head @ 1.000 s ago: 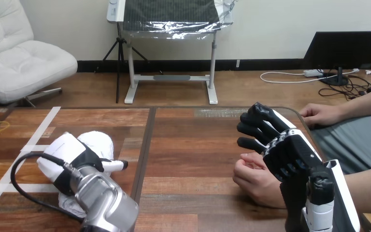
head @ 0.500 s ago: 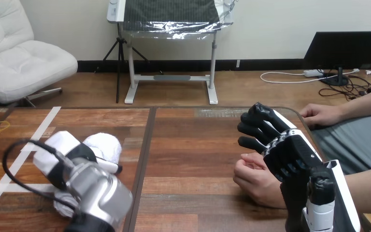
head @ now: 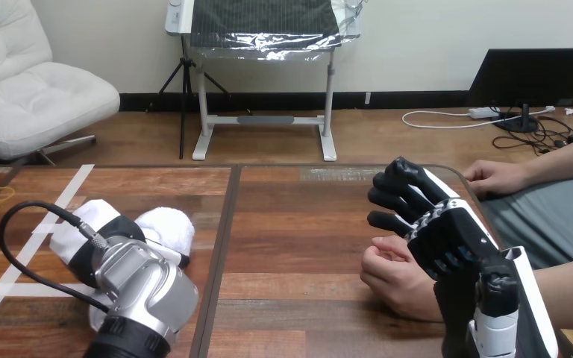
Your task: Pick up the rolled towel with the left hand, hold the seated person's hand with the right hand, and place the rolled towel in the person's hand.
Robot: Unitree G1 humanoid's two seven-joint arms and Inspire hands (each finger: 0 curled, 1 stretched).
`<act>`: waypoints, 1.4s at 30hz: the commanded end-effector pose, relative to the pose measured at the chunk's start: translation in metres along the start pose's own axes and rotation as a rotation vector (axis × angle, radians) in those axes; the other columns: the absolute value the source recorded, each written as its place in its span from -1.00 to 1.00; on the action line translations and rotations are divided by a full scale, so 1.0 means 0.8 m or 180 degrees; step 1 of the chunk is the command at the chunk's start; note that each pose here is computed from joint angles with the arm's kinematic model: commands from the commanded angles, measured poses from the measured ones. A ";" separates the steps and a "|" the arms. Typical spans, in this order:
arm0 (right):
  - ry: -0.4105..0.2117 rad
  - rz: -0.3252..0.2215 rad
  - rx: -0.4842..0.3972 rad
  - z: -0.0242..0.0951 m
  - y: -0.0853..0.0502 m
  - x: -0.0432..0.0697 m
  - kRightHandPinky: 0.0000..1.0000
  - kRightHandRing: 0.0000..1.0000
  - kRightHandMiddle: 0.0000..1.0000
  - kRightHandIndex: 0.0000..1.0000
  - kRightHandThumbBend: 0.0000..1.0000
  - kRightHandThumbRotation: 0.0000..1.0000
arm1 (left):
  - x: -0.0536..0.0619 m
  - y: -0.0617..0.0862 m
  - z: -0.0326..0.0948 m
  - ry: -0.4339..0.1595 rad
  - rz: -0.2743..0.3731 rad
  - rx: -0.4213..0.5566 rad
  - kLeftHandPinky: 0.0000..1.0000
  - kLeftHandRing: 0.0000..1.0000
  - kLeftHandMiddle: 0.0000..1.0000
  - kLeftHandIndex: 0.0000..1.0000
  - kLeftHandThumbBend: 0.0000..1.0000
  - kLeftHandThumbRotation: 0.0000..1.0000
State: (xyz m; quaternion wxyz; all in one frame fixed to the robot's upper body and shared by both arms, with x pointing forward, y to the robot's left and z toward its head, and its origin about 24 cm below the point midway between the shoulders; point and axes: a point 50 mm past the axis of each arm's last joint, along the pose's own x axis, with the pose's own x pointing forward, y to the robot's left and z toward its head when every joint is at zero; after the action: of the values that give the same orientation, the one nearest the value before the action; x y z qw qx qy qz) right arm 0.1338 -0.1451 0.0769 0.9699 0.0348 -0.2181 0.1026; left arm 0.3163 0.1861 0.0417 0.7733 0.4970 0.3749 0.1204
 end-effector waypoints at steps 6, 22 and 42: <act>-0.0341 0.0011 -0.0072 0.019 -0.003 0.013 0.54 0.68 0.69 0.71 0.56 1.00 | -0.011 0.006 0.014 -0.0280 -0.0009 -0.0262 -0.85 -0.68 -0.48 0.10 0.57 -0.89; -0.0314 -0.0004 -0.0070 0.018 -0.002 0.013 0.52 0.66 0.68 0.71 0.58 1.00 | -0.024 0.006 0.013 -0.0605 0.0270 -0.0589 -0.95 -0.82 -0.62 0.30 0.36 -1.00; -0.0294 0.0000 -0.0080 0.015 -0.004 0.013 0.53 0.66 0.67 0.71 0.55 1.00 | -0.056 0.022 0.011 -0.1174 0.0569 -0.1220 -0.77 -0.61 -0.40 -0.13 0.44 -1.00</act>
State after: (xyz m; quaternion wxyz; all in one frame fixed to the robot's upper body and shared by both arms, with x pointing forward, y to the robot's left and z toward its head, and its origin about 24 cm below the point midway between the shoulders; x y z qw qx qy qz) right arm 0.1337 -0.1476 0.0796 0.9691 0.0297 -0.2240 0.0986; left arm 0.2846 0.1674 0.0397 0.8708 0.4035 0.2476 0.1323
